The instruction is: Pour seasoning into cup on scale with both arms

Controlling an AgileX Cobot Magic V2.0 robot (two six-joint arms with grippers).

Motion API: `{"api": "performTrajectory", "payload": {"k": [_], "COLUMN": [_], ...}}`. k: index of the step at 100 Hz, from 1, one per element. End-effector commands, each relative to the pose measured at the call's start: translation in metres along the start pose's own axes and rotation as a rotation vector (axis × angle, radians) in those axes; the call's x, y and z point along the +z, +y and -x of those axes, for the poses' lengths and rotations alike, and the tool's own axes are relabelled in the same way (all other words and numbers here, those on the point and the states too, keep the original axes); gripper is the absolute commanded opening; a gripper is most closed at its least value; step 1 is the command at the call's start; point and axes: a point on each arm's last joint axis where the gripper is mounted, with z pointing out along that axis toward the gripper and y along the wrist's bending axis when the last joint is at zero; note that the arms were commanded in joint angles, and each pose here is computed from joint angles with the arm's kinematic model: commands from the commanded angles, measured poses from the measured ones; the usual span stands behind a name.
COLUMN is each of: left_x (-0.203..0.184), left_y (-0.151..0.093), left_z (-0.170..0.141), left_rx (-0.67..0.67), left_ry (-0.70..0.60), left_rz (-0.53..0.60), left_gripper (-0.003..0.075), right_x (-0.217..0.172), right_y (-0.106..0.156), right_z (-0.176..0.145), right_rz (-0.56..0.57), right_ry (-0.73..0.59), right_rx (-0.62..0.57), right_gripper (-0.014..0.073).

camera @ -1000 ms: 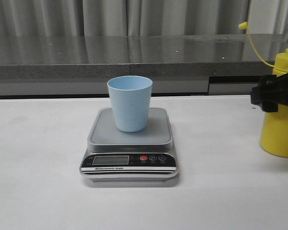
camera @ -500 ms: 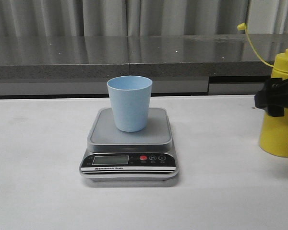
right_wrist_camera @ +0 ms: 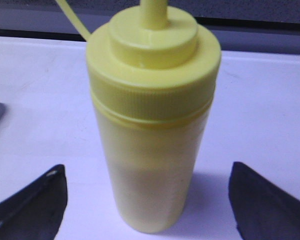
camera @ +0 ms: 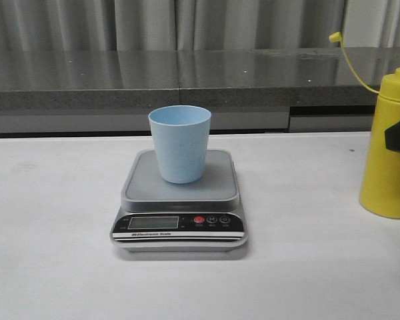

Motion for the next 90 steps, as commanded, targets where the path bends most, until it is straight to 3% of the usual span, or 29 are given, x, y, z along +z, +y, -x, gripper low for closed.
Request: {"api": "performTrajectory", "payload": {"k": [1,19,38,52,67,80,90], "left_x": [-0.003,-0.003,-0.003,-0.003,-0.003,-0.003,-0.003], "left_y": [-0.001,-0.001,-0.001,-0.001,-0.001,-0.001,-0.001], "left_z": [0.015,0.015,0.015,0.015,0.015,0.015,0.015], "left_rx": [-0.01,-0.01,-0.01,-0.01,-0.01,-0.01,-0.01], "left_ry": [-0.096,-0.096,-0.096,-0.096,-0.096,-0.096,-0.096], "left_rz": [-0.005,-0.005,-0.005,-0.005,-0.005,-0.005,-0.005], "left_gripper": [-0.002,-0.002,-0.002,-0.002,-0.002,-0.002,-0.002], "right_x": [-0.013,-0.04,-0.067,-0.087,-0.108,-0.121,-0.128], "right_y": [-0.001,0.0,0.001,0.001,0.0,-0.001,-0.003], "right_z": [0.018,0.024,0.03,0.036,0.041,0.041,0.036], "right_rz": [0.003,0.027,0.056,0.068,0.078,0.078,0.074], "right_ry": [-0.09,-0.051,-0.045,-0.094,-0.158,-0.199,-0.225], "right_rx": [0.005,0.015,-0.015,-0.052,0.009,-0.027,0.01], "right_gripper": [0.0622,0.0424,0.0103,-0.0074,-0.0057,-0.0057,-0.0057]}}
